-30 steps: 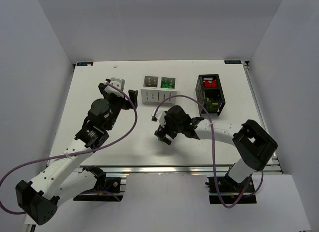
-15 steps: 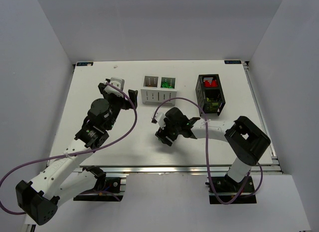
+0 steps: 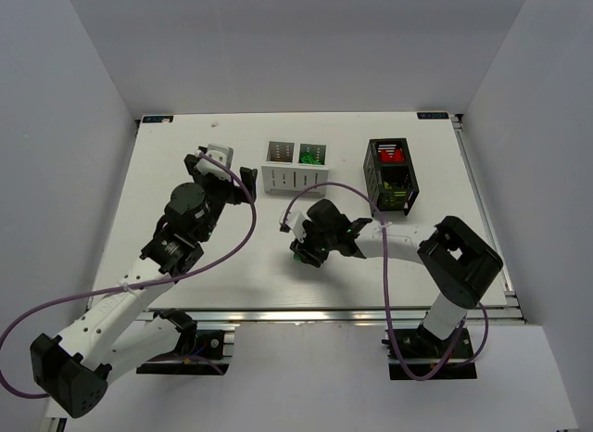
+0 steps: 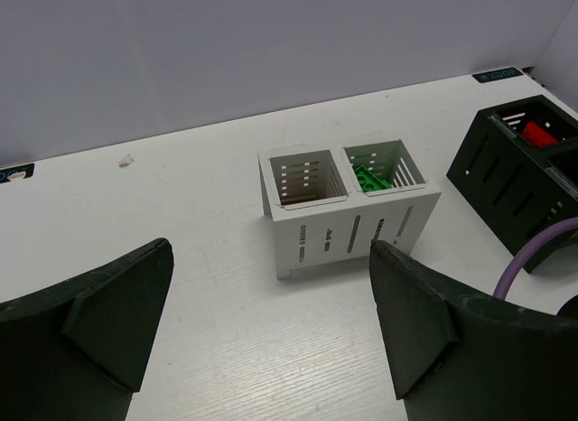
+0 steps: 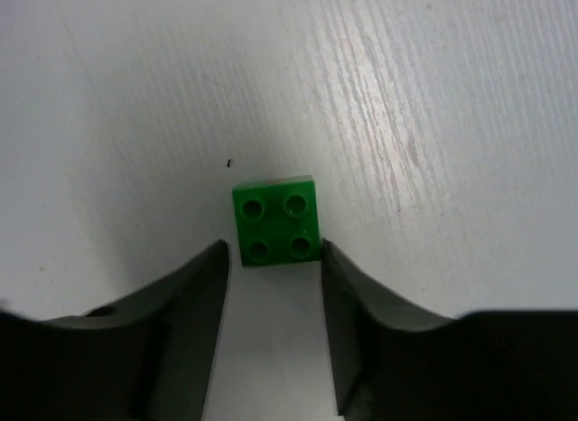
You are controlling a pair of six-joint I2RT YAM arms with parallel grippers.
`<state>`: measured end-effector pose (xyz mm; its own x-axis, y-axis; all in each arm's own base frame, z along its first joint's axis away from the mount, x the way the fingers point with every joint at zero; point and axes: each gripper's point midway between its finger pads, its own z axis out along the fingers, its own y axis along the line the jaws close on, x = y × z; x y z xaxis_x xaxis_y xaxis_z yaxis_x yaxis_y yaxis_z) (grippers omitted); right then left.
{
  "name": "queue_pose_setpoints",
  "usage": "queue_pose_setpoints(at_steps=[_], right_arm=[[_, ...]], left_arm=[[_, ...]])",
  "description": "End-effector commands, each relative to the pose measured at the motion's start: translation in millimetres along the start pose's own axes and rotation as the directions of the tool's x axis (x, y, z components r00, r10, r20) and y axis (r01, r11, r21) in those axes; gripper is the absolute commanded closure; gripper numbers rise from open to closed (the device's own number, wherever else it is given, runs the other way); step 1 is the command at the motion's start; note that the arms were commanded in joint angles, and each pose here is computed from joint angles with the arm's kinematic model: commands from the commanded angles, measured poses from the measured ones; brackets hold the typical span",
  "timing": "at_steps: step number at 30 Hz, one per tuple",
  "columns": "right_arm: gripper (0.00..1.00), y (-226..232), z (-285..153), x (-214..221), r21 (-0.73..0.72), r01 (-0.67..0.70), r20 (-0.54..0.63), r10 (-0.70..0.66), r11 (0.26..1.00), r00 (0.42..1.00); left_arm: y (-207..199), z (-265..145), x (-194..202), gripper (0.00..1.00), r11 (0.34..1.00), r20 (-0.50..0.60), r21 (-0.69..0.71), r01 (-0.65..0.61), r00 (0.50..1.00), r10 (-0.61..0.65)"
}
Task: Sort the legos into containers by color
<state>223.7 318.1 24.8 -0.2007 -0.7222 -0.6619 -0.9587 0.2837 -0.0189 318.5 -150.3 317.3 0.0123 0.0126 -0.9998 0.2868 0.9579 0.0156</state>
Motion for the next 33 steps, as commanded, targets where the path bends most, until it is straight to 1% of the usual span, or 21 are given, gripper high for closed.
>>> queue_pose_setpoints(at_steps=[1, 2, 3, 4, 6, 9, 13, 16, 19, 22, 23, 26, 27, 32, 33], right_arm=[[0.57, 3, 4, -19, -0.045, 0.046, 0.055, -0.043, 0.998, 0.998], [0.64, 3, 4, -22, -0.049, 0.058, 0.064, -0.055, 0.997, 0.996], [0.75, 3, 3, -24, -0.049, 0.063, 0.069, -0.059, 0.997, 0.996], [0.80, 3, 2, -27, -0.047, 0.067, 0.074, -0.064, 0.997, 0.995], [0.85, 1, -1, -25, -0.039, 0.072, 0.059, -0.070, 0.997, 0.996], [0.90, -7, -13, -40, 0.008, 0.093, 0.091, -0.093, 0.996, 0.992], [0.91, -23, -45, -71, 0.090, 0.118, 0.183, -0.133, 0.989, 0.974], [0.91, -37, -64, -89, 0.158, 0.125, 0.225, -0.159, 0.980, 0.961], [0.91, -58, -78, -98, 0.227, 0.119, 0.235, -0.174, 0.966, 0.956], [0.91, -90, -89, -107, 0.304, 0.095, 0.240, -0.173, 0.948, 0.955], [0.91, -101, -96, -120, 0.329, 0.086, 0.260, -0.178, 0.940, 0.949], [0.91, -132, -101, -128, 0.372, 0.044, 0.267, -0.152, 0.927, 0.952], [0.91, -143, -103, -138, 0.387, 0.032, 0.275, -0.149, 0.921, 0.950], [0.91, -176, -116, -161, 0.419, -0.014, 0.314, -0.131, 0.908, 0.941], [0.90, -183, -111, -164, 0.421, -0.021, 0.312, -0.123, 0.907, 0.942]], left_arm=[[0, 1, -1, 0.02, 1.000, 0.007, 0.006, 0.000, 1.000, 0.000], [0, 1, 1, 0.02, 1.000, 0.004, 0.006, -0.001, 1.000, 0.001], [0, 1, 0, 0.02, 1.000, 0.006, 0.006, 0.000, 1.000, 0.000], [0, 1, 1, 0.02, 1.000, 0.004, 0.005, -0.001, 1.000, 0.001], [0, 1, 1, 0.02, 1.000, 0.006, 0.006, -0.002, 1.000, 0.002], [0, 1, 0, 0.02, 1.000, 0.006, 0.006, 0.000, 1.000, 0.000], [2, -1, -2, 0.02, 1.000, 0.016, -0.001, 0.000, 1.000, 0.000], [3, -2, -3, 0.02, 1.000, 0.020, -0.008, 0.001, 1.000, -0.001], [4, -2, -4, 0.02, 1.000, 0.023, -0.009, 0.001, 1.000, -0.001], [4, -2, -3, 0.02, 1.000, 0.023, -0.011, -0.002, 1.000, 0.003], [4, -2, -3, 0.02, 1.000, 0.020, -0.011, -0.003, 1.000, 0.003], [5, -2, -3, 0.02, 1.000, 0.020, -0.014, -0.005, 1.000, 0.005], [5, -2, -3, 0.02, 1.000, 0.021, -0.014, -0.004, 1.000, 0.005], [5, -1, -2, 0.02, 1.000, 0.018, -0.015, -0.007, 1.000, 0.007], [5, -1, -2, 0.02, 1.000, 0.017, -0.015, -0.007, 1.000, 0.007]])
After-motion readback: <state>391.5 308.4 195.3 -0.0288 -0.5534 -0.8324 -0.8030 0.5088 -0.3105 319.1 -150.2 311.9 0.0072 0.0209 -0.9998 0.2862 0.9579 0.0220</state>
